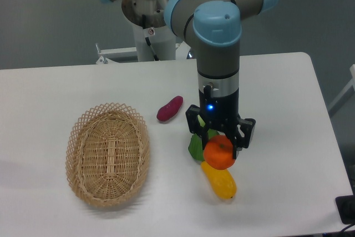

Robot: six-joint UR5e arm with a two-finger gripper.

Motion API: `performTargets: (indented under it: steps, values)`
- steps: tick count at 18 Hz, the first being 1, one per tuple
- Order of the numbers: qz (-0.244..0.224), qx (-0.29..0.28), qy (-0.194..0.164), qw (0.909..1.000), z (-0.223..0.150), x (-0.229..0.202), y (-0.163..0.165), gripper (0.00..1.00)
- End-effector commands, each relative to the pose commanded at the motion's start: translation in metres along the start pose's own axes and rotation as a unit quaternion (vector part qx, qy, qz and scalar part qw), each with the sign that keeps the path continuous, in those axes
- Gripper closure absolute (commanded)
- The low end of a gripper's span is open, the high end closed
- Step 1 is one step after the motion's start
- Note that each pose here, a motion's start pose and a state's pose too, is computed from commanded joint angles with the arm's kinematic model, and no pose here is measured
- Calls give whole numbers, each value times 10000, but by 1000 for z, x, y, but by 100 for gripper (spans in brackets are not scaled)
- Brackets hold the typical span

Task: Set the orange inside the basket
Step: 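Lift the orange held in the gripper up from the table, then carry the orange over the wicker basket and lower it inside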

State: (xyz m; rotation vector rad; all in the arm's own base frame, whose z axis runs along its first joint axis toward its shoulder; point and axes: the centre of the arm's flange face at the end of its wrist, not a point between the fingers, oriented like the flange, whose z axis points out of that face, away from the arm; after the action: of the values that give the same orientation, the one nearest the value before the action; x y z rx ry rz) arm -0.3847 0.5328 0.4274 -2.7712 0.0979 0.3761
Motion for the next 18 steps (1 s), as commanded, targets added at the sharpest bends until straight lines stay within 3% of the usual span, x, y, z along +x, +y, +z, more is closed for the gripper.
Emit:
performTargets:
  steps: [3, 7, 11, 14, 18]
  values:
    - [-465, 21, 80, 9989, 1, 39, -28, 32]
    - [-165, -356, 27, 9992, 22, 107, -57, 33]
    - [215, -480, 352, 9980, 50, 180, -83, 33]
    - [-100, -685, 554, 9961, 82, 218, -89, 33]
    - [81, -920, 780, 9927, 118, 256, -91, 33]
